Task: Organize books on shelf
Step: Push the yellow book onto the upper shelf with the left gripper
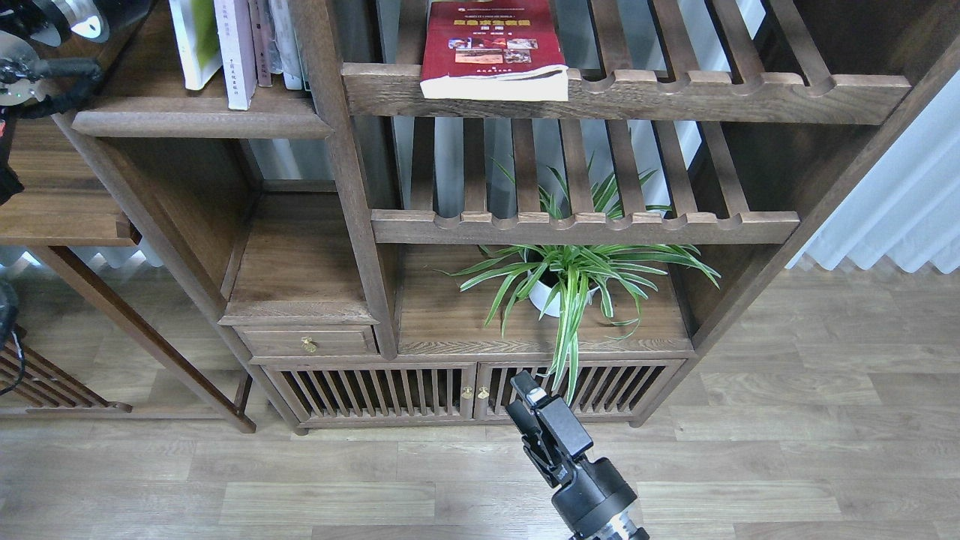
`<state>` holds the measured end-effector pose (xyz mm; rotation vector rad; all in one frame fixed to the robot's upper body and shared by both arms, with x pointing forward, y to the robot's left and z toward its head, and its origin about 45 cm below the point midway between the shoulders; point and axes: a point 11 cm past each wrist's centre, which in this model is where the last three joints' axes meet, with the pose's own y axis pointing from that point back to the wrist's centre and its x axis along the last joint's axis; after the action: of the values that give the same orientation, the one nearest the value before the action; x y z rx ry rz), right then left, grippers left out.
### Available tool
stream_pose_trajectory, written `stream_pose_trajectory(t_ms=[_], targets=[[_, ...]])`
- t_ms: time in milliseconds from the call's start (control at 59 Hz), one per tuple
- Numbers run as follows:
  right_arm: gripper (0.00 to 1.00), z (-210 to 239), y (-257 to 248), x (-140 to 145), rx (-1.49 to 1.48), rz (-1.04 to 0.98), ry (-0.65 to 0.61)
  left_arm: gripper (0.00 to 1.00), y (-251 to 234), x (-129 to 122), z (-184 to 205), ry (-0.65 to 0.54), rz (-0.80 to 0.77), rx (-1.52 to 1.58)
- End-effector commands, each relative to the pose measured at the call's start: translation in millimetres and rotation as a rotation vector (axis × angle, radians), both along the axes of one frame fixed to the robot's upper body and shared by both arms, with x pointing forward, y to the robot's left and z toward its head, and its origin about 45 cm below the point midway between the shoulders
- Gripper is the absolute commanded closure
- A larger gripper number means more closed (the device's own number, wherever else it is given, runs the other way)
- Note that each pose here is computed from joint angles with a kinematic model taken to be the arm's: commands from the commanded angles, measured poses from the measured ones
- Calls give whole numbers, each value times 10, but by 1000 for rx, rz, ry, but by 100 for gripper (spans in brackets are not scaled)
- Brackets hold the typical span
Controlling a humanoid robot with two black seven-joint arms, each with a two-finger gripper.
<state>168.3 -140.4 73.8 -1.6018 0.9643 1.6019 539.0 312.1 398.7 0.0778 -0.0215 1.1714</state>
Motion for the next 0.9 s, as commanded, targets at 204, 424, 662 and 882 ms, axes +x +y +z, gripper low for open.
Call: stream_pose_trajectory(t_ms=[204,424,662,882], targets=[[2,9,-25,31,1,-2,-3,58,4,-6,33,-8,-3,-2],[2,18,-77,52,3,-15,-4,53,-50,-27,10,-9,-23,-11],[2,5,-226,81,-19,-35,-3,49,-35,-115,-80,16,-49,-76],[2,-8,-260,49,-24,-34,4,49,-7,-335,-129,26,-111,-93]])
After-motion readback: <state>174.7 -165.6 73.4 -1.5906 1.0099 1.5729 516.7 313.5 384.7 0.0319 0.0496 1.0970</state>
